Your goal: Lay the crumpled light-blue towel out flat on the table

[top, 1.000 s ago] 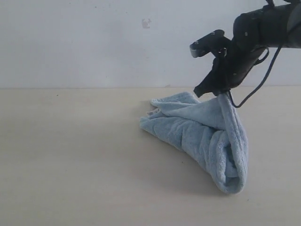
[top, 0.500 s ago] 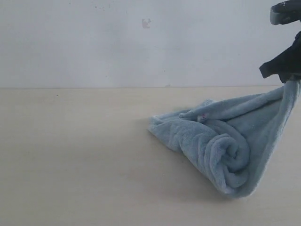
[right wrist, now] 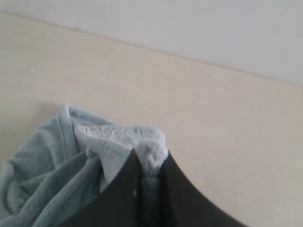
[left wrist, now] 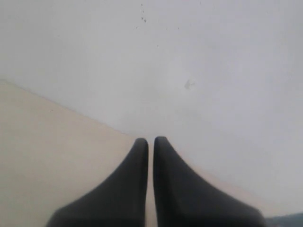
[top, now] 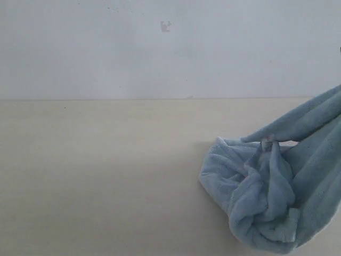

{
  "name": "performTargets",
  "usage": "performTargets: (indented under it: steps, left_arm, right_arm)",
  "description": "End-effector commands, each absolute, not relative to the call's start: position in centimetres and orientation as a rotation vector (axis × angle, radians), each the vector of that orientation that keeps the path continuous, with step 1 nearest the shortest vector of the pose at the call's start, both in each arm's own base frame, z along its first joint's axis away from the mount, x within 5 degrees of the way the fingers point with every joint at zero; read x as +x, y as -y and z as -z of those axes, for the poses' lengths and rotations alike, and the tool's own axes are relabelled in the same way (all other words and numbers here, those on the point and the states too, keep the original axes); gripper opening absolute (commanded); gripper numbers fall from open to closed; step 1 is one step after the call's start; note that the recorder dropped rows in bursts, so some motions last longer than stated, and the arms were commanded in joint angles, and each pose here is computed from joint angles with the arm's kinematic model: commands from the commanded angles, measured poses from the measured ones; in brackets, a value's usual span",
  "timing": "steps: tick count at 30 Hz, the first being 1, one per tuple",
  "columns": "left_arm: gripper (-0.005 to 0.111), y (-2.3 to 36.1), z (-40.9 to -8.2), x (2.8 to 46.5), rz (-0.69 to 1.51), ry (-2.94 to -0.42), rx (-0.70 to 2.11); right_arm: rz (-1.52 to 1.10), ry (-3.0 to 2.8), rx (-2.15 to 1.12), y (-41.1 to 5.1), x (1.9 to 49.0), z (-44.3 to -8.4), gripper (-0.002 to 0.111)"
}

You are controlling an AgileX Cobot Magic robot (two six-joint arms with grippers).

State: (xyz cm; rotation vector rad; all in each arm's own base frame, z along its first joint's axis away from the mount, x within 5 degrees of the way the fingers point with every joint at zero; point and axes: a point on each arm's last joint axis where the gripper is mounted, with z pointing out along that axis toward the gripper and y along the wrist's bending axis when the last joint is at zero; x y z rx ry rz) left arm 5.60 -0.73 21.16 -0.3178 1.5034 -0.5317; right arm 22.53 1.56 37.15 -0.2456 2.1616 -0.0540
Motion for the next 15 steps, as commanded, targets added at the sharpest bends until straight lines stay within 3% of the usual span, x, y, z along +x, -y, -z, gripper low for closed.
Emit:
performTargets:
  steps: [1,4,10,15]
  left_arm:
    - [0.004,0.7,-21.3,5.6,0.756,-1.438,-0.523]
    - [0.004,1.1,-21.5,5.4,0.866,-1.511,-0.588]
    - [0.004,2.2,-28.1,3.2,0.803,-1.536,-0.160]
    - [0.009,4.8,-29.5,6.3,0.795,-1.823,0.091]
  right_arm:
    - [0.031,-2.061,-0.249,-1.6,20.1,-39.2,0.000]
    - [-0.022,-2.060,-0.267,-2.0,19.7,-39.4,0.000]
    - [-0.027,-2.061,-0.281,-2.1,19.6,-39.4,0.000]
    - [-0.031,-2.020,-0.264,-2.0,18.9,-40.0,0.000]
